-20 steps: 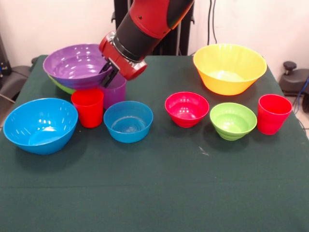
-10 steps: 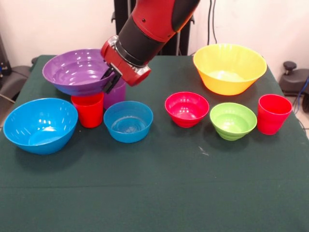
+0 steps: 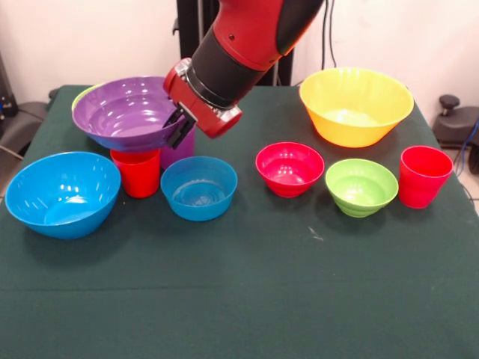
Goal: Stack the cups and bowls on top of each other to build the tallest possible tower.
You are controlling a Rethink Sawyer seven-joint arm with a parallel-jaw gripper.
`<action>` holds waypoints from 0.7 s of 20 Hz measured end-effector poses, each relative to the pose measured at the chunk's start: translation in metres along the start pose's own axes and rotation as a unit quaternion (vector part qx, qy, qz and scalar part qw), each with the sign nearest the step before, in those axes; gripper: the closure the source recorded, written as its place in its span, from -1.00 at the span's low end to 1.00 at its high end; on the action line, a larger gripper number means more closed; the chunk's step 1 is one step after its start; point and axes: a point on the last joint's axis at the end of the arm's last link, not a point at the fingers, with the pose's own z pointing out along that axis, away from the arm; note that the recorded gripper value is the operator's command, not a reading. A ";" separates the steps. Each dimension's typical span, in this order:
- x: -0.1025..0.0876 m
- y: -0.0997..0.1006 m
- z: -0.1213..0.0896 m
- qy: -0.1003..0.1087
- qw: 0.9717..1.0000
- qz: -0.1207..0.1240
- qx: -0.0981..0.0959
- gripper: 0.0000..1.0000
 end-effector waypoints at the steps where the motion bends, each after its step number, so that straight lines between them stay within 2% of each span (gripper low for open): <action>1: 0.000 0.000 0.000 0.000 1.000 0.000 0.000 1.00; 14: 0.005 0.002 0.007 0.004 1.000 -0.004 0.003 1.00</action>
